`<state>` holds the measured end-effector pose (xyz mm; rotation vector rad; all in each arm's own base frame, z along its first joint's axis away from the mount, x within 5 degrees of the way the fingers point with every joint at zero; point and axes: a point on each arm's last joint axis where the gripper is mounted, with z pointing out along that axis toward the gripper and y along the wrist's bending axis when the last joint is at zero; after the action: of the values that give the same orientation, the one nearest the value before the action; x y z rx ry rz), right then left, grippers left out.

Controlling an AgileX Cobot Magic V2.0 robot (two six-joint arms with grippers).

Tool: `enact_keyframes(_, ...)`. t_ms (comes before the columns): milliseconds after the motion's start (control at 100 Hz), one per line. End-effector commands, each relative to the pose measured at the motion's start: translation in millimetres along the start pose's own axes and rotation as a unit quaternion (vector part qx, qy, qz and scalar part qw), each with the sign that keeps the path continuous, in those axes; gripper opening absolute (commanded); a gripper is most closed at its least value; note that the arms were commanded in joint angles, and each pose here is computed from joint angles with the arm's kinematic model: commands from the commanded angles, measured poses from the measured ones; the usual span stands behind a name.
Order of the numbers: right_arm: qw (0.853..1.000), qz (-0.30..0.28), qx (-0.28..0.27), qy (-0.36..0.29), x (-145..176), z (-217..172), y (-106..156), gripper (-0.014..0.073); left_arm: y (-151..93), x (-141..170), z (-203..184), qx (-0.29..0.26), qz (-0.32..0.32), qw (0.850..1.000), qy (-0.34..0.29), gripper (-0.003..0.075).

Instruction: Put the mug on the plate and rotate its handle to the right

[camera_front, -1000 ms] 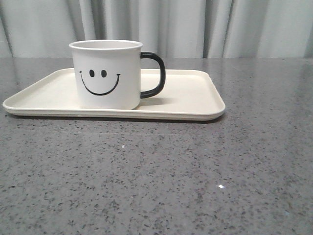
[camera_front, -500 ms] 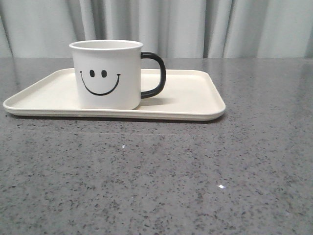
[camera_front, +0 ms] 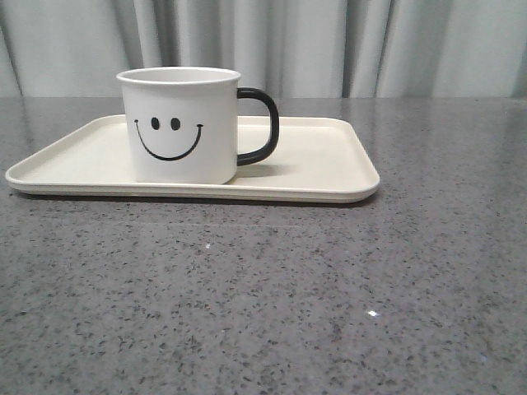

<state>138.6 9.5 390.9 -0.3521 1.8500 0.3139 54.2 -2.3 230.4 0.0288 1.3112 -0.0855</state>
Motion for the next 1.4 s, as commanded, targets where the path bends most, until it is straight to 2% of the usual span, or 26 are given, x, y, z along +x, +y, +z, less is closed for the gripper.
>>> enact_keyframes(0,0.999,0.0,0.005,-0.034,-11,-4,2,-0.011,-1,-9,-2,0.006,0.002,1.0,-0.022,-0.002)
enact_keyframes(240,0.999,0.0,0.005,-0.034,-11,-4,2,-0.011,-3,2,-4,0.022,0.057,0.998,0.019,-0.002)
enact_keyframes(340,0.999,0.0,0.005,-0.034,-11,-4,2,-0.011,-3,10,-5,0.022,0.057,0.998,0.025,-0.002)
enact_keyframes(740,0.999,0.0,0.005,-0.034,-11,-4,2,-0.011,-2,9,-4,0.012,0.064,0.998,0.024,-0.002)
enact_keyframes(970,0.999,0.0,0.005,-0.034,-11,-4,2,-0.011,1,9,-5,-0.019,0.07,0.997,0.025,-0.002)
enact_keyframes(1390,0.999,0.0,0.005,-0.033,-11,-4,2,-0.011,2,9,-5,-0.022,0.068,0.997,0.025,-0.002)
